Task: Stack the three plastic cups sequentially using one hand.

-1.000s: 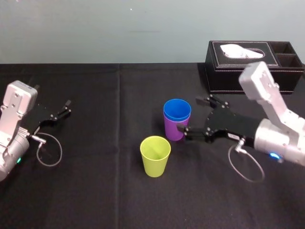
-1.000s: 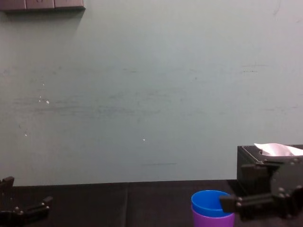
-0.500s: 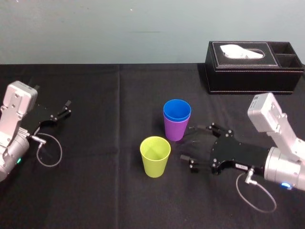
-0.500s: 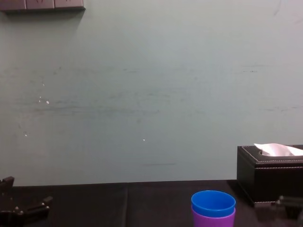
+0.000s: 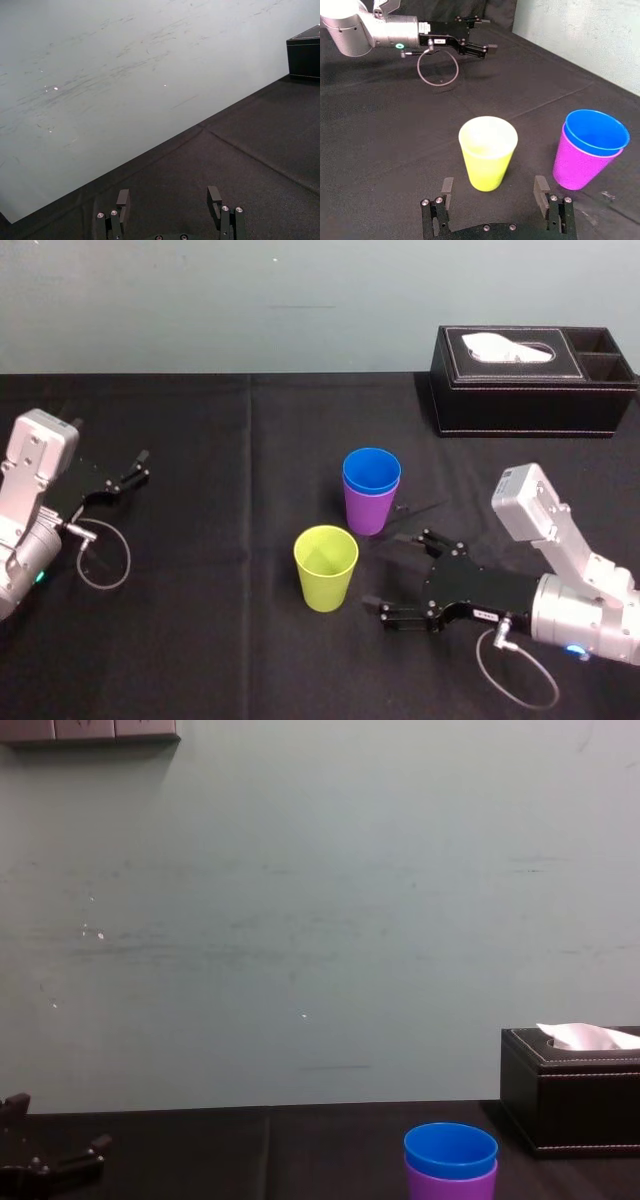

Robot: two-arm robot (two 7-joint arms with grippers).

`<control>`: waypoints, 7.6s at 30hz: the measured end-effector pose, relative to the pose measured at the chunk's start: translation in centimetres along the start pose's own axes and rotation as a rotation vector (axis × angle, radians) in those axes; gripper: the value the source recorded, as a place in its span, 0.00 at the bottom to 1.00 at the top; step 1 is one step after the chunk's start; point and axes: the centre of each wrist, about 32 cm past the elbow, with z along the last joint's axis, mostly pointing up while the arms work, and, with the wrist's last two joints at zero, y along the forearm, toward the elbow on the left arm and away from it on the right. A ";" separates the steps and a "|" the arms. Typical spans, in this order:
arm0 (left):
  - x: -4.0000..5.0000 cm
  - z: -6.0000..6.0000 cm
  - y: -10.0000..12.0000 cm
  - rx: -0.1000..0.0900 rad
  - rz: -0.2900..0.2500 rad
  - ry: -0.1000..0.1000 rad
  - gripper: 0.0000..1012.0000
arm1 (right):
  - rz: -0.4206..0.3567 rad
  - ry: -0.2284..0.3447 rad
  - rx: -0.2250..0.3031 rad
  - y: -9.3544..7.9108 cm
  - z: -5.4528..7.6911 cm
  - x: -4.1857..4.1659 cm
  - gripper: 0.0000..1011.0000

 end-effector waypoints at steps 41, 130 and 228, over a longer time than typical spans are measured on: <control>0.00 0.0 0.0 0.000 0.000 0.000 1.00 | 0.064 0.010 -0.003 6.4 -0.2 1.63 0.99; 0.00 0.0 0.0 0.000 0.000 0.000 1.00 | -0.172 -0.045 0.071 2.0 8.5 5.73 0.73; 0.00 0.0 0.0 0.000 0.000 0.000 1.00 | -0.441 0.030 0.055 -2.0 3.7 7.83 0.99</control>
